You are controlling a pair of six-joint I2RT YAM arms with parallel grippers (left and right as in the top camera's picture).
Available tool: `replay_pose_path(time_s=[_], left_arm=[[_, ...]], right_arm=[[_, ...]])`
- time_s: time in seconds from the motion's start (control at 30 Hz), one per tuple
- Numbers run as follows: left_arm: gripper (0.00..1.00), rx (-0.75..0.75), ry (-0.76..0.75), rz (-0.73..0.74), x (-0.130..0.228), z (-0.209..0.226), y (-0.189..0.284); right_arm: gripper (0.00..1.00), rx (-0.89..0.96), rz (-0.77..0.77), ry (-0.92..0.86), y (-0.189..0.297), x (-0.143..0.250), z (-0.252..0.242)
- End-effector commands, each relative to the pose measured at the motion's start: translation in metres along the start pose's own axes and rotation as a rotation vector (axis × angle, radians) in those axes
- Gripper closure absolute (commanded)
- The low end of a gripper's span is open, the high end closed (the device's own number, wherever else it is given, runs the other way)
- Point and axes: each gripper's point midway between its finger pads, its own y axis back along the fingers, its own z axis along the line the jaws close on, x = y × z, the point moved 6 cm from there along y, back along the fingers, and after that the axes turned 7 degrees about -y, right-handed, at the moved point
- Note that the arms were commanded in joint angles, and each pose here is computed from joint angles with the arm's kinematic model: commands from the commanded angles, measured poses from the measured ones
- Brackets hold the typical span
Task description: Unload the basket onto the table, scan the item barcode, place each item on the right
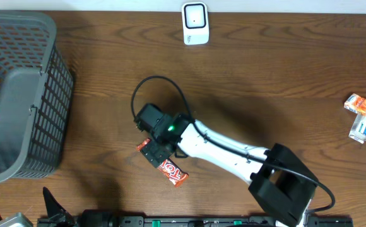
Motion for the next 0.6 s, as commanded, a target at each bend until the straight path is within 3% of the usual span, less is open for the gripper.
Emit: replay_pose_path(time_s=[0.0, 0.13, 0.37, 0.57], left_arm=[[0.07, -0.007, -0.014, -0.005, 0.001, 0.001, 0.001], [0.07, -0.007, -0.014, -0.005, 0.001, 0.001, 0.001], [0.07, -0.007, -0.014, -0.005, 0.001, 0.001, 0.001], [0.07, -0.007, -0.014, -0.005, 0.001, 0.001, 0.001]], right_arm=[[0.16, 0.132, -0.056, -0.003, -0.013, -0.008, -0.003], [0.21, 0.143, -0.034, 0.025, -0.031, -0.012, 0.005], [0.21, 0.139, -0.116, 0.077, -0.029, -0.034, 0.038], [0.23, 0.155, -0.057, 0.107, -0.053, -0.02, 0.048]])
